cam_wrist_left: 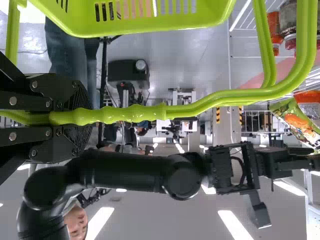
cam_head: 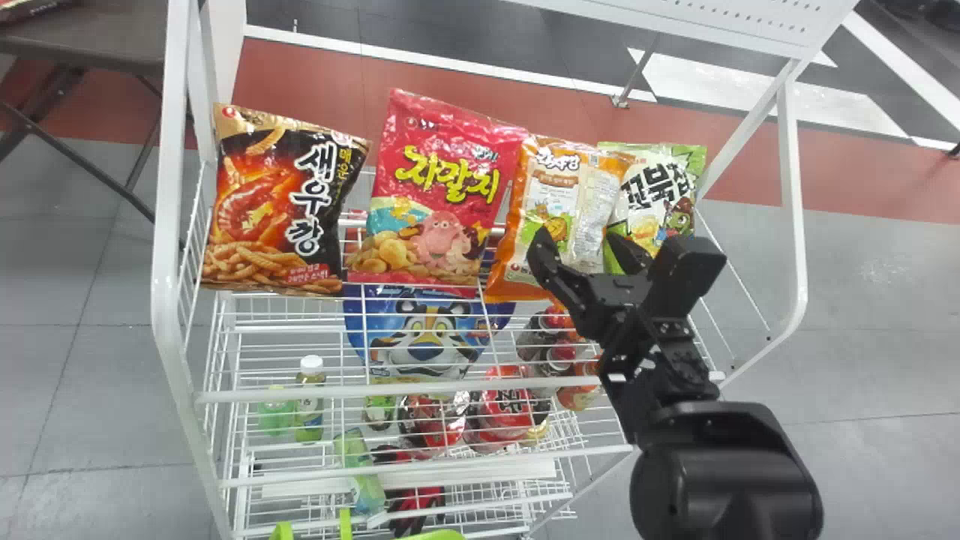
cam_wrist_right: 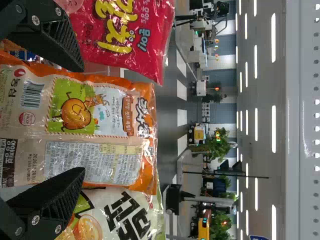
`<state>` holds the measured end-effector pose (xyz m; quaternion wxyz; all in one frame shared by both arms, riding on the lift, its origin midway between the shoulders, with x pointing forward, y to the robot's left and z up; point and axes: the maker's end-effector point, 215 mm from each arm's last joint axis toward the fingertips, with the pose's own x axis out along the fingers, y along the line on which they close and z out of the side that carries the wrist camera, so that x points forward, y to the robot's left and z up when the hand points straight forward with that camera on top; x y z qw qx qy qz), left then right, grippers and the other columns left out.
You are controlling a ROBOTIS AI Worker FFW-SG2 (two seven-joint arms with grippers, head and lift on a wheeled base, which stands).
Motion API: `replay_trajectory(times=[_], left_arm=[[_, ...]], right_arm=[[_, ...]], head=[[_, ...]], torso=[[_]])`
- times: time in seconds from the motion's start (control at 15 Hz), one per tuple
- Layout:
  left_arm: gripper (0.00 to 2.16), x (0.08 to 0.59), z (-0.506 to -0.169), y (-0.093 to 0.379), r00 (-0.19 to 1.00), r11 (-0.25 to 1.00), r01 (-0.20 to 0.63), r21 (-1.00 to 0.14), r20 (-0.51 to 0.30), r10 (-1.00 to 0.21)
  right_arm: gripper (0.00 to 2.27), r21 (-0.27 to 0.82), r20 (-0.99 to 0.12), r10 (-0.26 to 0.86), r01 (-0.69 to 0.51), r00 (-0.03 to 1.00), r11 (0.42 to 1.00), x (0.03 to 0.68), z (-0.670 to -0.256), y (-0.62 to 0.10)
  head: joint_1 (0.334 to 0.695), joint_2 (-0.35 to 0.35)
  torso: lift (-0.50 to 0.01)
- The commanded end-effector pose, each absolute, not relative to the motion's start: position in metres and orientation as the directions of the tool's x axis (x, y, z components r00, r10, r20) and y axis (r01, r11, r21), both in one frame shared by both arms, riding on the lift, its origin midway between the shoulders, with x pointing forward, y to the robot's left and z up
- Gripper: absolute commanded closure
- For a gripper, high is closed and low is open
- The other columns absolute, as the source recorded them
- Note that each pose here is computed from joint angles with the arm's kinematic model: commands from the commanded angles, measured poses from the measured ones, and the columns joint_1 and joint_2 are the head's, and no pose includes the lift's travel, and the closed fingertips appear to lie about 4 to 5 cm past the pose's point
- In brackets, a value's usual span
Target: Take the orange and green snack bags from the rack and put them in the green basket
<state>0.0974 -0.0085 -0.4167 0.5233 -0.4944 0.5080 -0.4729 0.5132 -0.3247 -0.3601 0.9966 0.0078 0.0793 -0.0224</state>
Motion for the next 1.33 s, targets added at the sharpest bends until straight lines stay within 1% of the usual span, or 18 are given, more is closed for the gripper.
replay_trajectory(times=[0.0,0.27,0.4,0.47,0.6,0.67,0.8,0.93,1.27], left_arm=[[2.12,0.100,-0.420,-0.003,0.053,0.062,-0.016,-0.998,-0.063,-0.997],[2.12,0.105,-0.426,0.004,0.078,0.053,-0.023,-0.998,-0.055,-0.995],[2.12,0.108,-0.426,0.004,0.081,0.050,-0.020,-0.999,-0.052,-0.995],[2.12,0.109,-0.427,0.004,0.081,0.050,-0.020,-0.999,-0.052,-0.995],[2.12,0.112,-0.428,0.003,0.082,0.049,-0.022,-0.999,-0.050,-0.995],[2.12,0.112,-0.429,0.003,0.080,0.049,-0.023,-0.999,-0.051,-0.996],[2.12,0.114,-0.428,0.002,0.081,0.048,-0.018,-0.999,-0.049,-0.995],[2.12,0.116,-0.426,0.002,0.082,0.045,-0.012,-0.999,-0.046,-0.996],[2.12,0.117,-0.424,0.001,0.080,0.045,-0.006,-0.999,-0.045,-0.996]], right_arm=[[0.11,0.011,-0.175,-0.051,0.054,0.983,0.998,0.532,-0.367,-0.328],[0.12,0.007,-0.207,-0.050,0.052,0.977,0.999,0.552,-0.385,-0.332],[0.21,0.004,-0.251,-0.052,0.055,0.966,0.998,0.556,-0.398,-0.333],[0.44,0.008,-0.278,-0.056,0.060,0.959,0.998,0.557,-0.406,-0.337],[1.90,-0.011,-0.277,-0.059,0.059,0.959,0.998,0.559,-0.404,-0.339],[2.13,-0.012,-0.271,-0.054,0.053,0.961,0.999,0.558,-0.403,-0.336],[2.25,-0.015,-0.243,-0.050,0.048,0.969,0.999,0.554,-0.392,-0.331],[2.25,-0.029,-0.206,-0.061,0.056,0.977,0.998,0.550,-0.376,-0.331],[2.25,-0.057,-0.168,-0.112,0.104,0.979,0.993,0.529,-0.357,-0.339]], head=[[0.695,-0.350],[0.695,-0.350],[0.695,-0.350],[0.695,-0.350],[0.695,-0.350],[0.695,-0.350],[0.695,-0.350],[0.695,-0.350],[0.695,-0.350]], torso=[[0.000],[0.000],[0.000],[0.000],[0.000],[0.000],[0.000],[0.000],[0.000]])
